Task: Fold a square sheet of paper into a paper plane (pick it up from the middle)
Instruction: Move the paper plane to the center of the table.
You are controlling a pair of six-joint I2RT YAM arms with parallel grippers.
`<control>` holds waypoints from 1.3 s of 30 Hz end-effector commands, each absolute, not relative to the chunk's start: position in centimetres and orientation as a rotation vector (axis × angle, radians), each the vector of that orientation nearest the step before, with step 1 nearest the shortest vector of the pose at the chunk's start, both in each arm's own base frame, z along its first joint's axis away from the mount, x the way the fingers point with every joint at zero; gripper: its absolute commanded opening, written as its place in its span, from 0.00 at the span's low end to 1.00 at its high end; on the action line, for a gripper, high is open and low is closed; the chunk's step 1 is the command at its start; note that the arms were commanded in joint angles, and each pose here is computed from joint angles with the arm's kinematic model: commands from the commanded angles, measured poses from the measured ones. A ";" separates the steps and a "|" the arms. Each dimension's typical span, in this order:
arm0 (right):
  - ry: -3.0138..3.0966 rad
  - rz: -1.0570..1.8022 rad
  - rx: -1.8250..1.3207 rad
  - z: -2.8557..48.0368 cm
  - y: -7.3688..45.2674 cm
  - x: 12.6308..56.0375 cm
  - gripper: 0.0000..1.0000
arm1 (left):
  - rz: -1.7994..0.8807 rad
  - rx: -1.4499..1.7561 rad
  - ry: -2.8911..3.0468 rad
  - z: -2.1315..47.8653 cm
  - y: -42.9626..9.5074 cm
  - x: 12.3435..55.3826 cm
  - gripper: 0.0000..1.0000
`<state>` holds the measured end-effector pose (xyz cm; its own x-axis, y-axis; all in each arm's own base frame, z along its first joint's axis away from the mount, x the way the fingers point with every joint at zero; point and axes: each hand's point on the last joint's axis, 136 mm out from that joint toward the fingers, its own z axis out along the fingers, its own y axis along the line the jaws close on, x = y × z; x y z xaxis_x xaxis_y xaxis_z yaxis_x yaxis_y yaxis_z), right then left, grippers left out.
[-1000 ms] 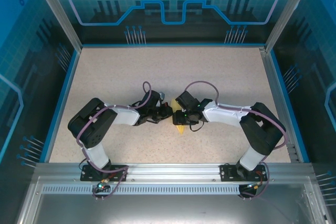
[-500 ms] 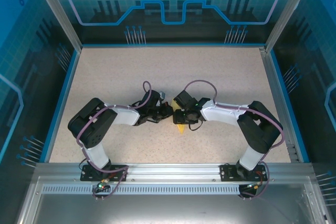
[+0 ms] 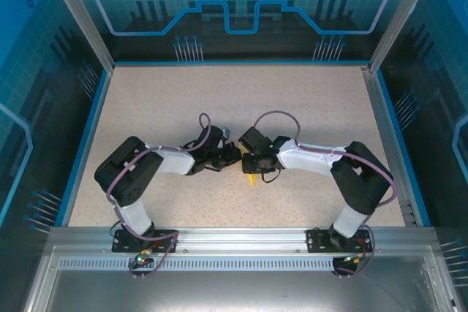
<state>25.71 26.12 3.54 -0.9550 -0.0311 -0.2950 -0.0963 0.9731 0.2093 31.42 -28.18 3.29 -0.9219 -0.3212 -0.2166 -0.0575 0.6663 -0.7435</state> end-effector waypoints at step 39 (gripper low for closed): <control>2.757 0.005 0.010 4.7 23.7 27.0 0.09 | -0.789 -0.585 2.512 6.6 -18.2 31.2 0.40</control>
<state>26.43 24.21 3.55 -0.9374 0.0114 -0.3481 -0.0017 0.9993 0.0372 32.35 -21.40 7.73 -0.8373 -0.4737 -0.2731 -0.1566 0.6863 -0.7102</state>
